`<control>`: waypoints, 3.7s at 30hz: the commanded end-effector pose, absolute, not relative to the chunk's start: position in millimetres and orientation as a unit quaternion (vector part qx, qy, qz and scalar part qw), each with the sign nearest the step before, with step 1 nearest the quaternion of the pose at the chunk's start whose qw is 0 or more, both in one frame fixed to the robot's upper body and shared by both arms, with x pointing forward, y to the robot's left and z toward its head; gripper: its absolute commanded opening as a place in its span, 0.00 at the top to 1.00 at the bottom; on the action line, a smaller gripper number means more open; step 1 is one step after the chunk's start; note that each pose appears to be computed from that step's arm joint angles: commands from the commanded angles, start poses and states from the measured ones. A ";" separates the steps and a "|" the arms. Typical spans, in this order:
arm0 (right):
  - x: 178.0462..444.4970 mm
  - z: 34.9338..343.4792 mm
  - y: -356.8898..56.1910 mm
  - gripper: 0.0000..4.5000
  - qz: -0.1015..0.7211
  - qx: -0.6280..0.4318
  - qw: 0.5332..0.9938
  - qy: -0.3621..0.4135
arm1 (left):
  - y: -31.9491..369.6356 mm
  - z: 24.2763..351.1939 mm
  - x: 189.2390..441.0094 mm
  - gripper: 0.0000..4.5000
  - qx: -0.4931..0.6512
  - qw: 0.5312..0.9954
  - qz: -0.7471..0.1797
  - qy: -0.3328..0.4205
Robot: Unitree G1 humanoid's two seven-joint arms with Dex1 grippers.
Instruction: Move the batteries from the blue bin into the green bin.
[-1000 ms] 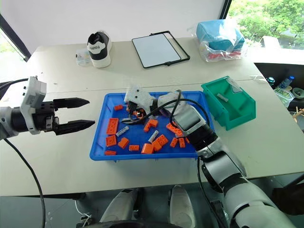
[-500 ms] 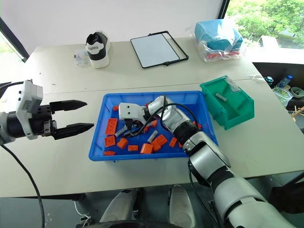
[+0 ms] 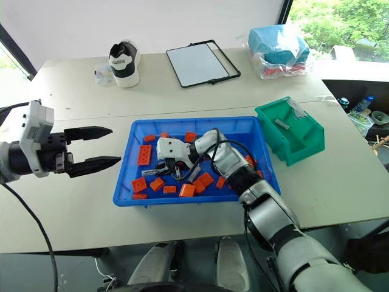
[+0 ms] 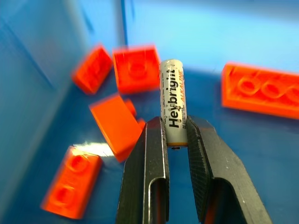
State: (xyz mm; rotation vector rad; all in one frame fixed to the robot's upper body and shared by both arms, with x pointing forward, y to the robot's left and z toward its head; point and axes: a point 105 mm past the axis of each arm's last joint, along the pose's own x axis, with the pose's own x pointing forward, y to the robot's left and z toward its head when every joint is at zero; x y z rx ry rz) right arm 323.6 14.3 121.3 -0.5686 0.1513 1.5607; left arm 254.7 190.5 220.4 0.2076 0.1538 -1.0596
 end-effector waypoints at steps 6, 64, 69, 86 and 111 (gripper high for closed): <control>332.1 208.4 -114.7 0.99 0.407 -0.192 0.893 0.034 | 178.2 221.1 264.3 0.00 0.096 0.841 -0.530 0.053; 326.1 107.6 -65.6 0.31 0.737 -0.422 0.524 0.062 | 166.7 228.1 252.0 0.00 0.088 0.847 -0.524 0.036; 315.8 100.2 -64.6 0.60 0.745 -0.396 0.532 0.077 | 164.1 229.6 256.2 0.00 0.089 0.841 -0.532 0.033; 321.3 228.8 -170.8 0.83 0.324 -0.219 0.920 0.019 | 152.2 222.5 271.8 0.00 0.079 0.818 -0.569 0.033; 316.5 113.8 -78.0 0.83 0.585 -0.311 0.742 0.107 | 157.2 229.0 266.7 0.00 0.092 0.830 -0.550 0.026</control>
